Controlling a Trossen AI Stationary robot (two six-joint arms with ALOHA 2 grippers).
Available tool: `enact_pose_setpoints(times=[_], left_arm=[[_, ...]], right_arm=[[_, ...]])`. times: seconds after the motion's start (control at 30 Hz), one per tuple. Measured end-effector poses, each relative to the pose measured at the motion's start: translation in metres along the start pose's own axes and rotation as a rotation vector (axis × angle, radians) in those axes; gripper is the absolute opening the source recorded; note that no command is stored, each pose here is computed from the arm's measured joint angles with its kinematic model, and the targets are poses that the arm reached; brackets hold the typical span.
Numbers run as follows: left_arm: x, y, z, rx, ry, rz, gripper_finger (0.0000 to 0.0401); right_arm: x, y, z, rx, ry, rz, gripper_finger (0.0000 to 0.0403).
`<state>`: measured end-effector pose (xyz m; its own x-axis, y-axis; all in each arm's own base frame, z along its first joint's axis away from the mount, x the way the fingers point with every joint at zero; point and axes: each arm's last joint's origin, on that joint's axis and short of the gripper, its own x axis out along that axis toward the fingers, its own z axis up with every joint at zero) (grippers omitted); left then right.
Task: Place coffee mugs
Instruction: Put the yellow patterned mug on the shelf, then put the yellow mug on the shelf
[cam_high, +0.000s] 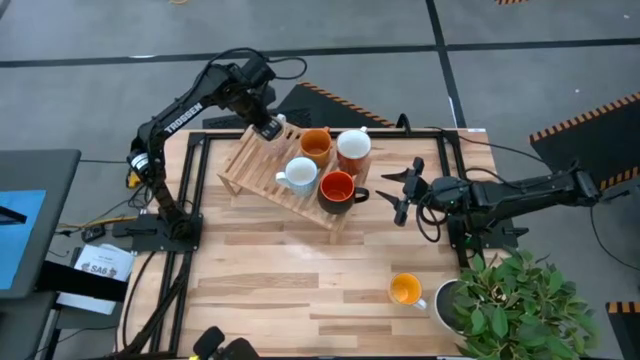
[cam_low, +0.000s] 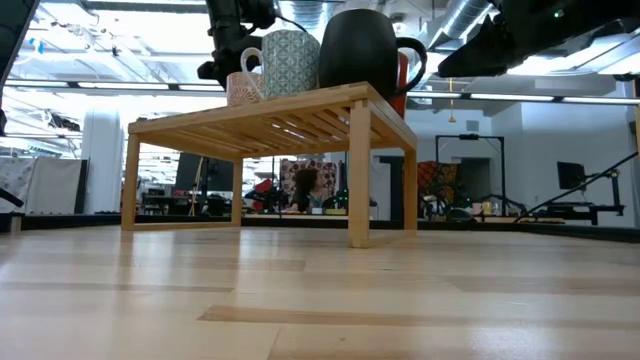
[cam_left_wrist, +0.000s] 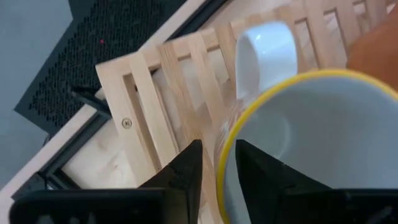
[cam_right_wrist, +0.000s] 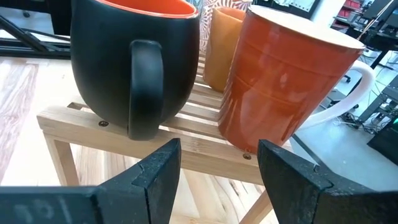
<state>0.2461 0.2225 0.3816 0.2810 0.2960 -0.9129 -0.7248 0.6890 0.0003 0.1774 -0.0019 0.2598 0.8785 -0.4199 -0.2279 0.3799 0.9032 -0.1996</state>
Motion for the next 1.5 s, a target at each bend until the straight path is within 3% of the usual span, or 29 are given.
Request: enact_pose_setpoints(times=[0.33,0.73,0.97,1.17,1.3,1.5], left_arm=[[-0.019,0.001,0.007,0.002,-0.091,0.014,0.0126],[-0.089,-0.001,0.015,-0.014,-0.346,-0.041,0.0138],[-0.110,-0.038,-0.005,0.174,-0.552,-0.187,0.0138],[-0.093,-0.064,-0.053,0.278,-0.794,-0.294,0.0138],[-0.063,-0.075,-0.107,0.334,-0.924,-0.397,0.0138],[-0.021,-0.087,-0.189,0.387,-1.163,-0.637,0.0138]], right_arm=[[0.000,0.000,0.000,0.000,0.000,0.000,0.0240],[0.000,0.000,0.000,0.003,0.000,0.000,0.0240],[0.000,0.001,0.000,0.025,-0.001,0.004,0.0240],[-0.001,0.001,0.000,0.056,-0.001,0.010,0.0240],[-0.001,0.003,0.000,0.076,-0.003,0.018,0.0240],[-0.002,0.005,0.001,0.076,-0.006,0.033,0.0240]])
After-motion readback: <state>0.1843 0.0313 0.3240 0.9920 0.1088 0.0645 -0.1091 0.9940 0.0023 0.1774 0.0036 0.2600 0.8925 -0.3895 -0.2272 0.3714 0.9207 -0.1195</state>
